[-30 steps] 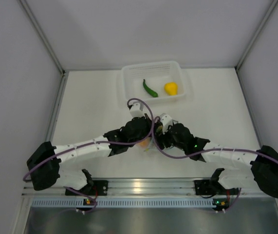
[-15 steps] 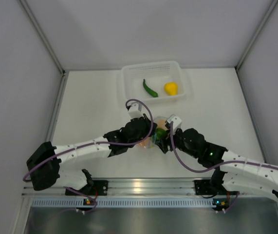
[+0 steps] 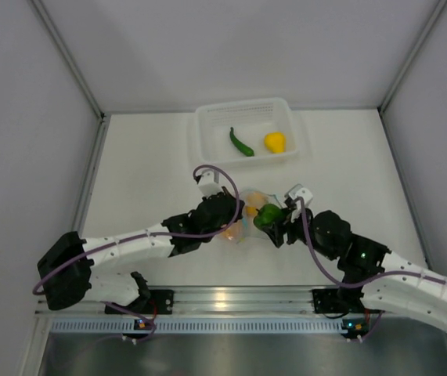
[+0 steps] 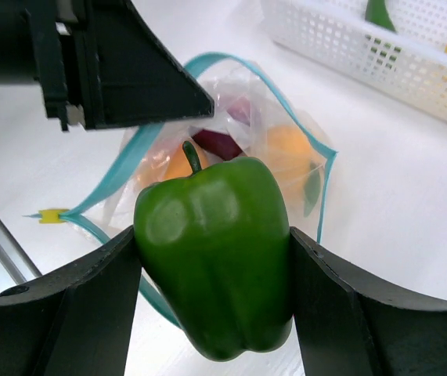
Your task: Open the zip-top bag and remove the fake food
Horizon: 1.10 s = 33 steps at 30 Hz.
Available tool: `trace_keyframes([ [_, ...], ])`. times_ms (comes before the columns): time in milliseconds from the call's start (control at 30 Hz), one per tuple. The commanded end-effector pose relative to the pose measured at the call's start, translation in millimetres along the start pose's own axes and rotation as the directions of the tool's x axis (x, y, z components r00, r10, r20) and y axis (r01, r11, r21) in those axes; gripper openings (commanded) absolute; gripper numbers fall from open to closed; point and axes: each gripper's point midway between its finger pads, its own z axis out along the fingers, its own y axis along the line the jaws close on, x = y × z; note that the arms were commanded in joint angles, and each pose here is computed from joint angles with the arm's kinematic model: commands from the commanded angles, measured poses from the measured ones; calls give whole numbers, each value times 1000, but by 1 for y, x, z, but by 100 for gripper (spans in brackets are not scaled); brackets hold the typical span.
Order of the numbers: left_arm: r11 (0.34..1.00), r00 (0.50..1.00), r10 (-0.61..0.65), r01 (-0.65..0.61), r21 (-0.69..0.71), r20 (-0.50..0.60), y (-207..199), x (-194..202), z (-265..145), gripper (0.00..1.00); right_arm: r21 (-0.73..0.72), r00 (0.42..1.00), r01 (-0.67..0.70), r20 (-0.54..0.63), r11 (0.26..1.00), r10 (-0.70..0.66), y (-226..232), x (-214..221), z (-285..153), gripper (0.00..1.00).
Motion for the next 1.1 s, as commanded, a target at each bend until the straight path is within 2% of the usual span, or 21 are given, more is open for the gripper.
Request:
trace_keyframes([
  [0,999,999,-31,31,17,22,-3,-6,-4,0,-32,983,-60,171,998,65,6,-60,-18,20],
  [100,999,999,-30,30,16,12,0,-2,-5,0,-27,968,-68,242,997,72,4,-87,-26,21],
  [200,999,999,-34,34,9,11,6,0,-7,0,69,951,-88,304,994,63,-13,-116,-30,23],
  [367,999,999,-41,41,7,6,10,2,-9,0,202,955,-77,295,976,14,-43,-151,-14,23],
  [500,999,999,-41,41,10,-8,10,6,-10,0,203,966,-126,246,971,74,-73,-173,27,22],
  [567,999,999,-40,41,12,-13,10,7,-9,0,282,966,-165,237,945,98,-111,-176,41,22],
  [700,999,999,-31,32,20,-32,8,11,-9,0,359,983,-153,146,921,107,-158,-180,99,22],
  [833,999,999,-37,38,36,-34,3,8,-10,0,426,989,-150,80,892,128,-204,-171,145,22],
  [1067,996,998,-18,23,83,-57,-8,7,-15,0,471,993,-91,-24,877,117,-242,-140,233,25],
])
